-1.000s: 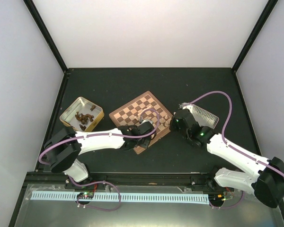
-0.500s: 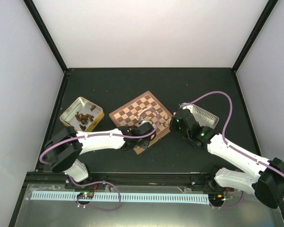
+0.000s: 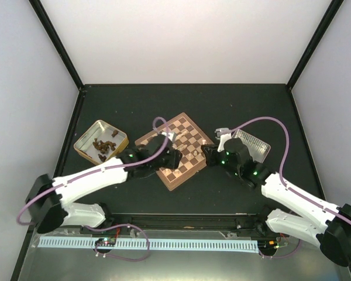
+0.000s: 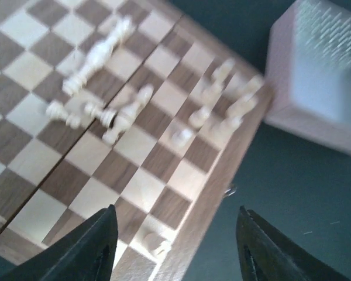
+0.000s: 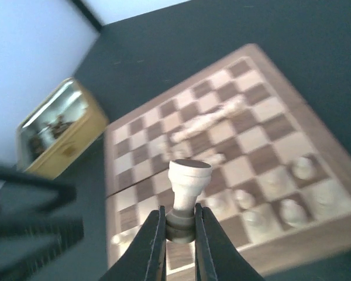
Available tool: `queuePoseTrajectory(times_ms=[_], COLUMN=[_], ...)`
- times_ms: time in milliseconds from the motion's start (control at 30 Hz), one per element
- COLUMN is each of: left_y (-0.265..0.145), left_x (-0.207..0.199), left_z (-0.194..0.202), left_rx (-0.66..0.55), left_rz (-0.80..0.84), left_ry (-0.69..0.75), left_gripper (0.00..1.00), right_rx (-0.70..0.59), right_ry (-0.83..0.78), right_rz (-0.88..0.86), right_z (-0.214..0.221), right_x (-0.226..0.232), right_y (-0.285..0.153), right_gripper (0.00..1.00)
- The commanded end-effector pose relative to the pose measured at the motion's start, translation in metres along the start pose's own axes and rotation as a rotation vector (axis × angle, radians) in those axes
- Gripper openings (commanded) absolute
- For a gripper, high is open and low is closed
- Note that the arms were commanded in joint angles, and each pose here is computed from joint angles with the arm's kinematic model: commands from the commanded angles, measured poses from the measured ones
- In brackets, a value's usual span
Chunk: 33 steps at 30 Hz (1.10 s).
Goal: Set up the chess pieces on the board
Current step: Place the chess piece on the chessboard.
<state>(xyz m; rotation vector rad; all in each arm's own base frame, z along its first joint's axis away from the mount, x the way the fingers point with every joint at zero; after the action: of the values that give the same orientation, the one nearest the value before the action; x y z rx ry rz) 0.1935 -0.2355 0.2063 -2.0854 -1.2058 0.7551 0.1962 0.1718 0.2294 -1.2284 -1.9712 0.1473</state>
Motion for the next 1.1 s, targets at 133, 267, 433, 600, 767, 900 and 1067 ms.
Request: queuePoseTrajectory(times_ms=[133,267,433,600,767,900,1067], left_y=[-0.070,-0.090,-0.105,-0.100,-0.092,-0.086,-0.082], left_x=[0.012,0.015,0.014,0.017,0.014,0.013,0.016], left_z=[-0.039,-0.044,-0.050,-0.051,-0.052,-0.051,-0.051], left_rx=[-0.284,-0.318,-0.351,-0.328,-0.263,-0.210,-0.202], left_rz=[0.456,0.625,0.732,0.748,0.793,0.819,0.812], left_ry=[-0.179,-0.197,-0.180,-0.190,-0.169,-0.159,-0.177], left_gripper=[0.70,0.75,0.78,0.77,0.55,0.33,0.07], right_rx=[0.006,-0.009,0.037,0.118,0.154,0.163,0.155], right_ry=[-0.261,-0.349,-0.438,-0.524,-0.564,-0.568,-0.561], right_rz=[-0.563,-0.688,-0.769,-0.763,-0.718,-0.715,-0.698], right_z=[-0.004,-0.010,-0.013,-0.012,-0.014,-0.014,-0.015], right_x=[0.052,0.067,0.079,0.084,0.084,0.085,0.083], right_y=[-0.016,-0.024,-0.023,-0.017,-0.013,-0.012,-0.014], right_gripper=[0.04,0.04,0.04,0.04,0.04,0.04,0.05])
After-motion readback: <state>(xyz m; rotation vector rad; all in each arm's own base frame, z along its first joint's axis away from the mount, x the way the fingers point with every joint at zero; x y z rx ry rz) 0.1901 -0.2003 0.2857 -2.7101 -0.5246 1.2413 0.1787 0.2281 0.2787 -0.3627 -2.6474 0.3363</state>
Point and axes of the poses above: each gripper's point midway between its finger pads, its own y axis out along the fingers, its own x axis along the line the jaws close on, z = x × y, the point moved 9 cm from there along -y, back along the fingers, and after that the axes turned 8 degrees about y, right-handed, at the moved point
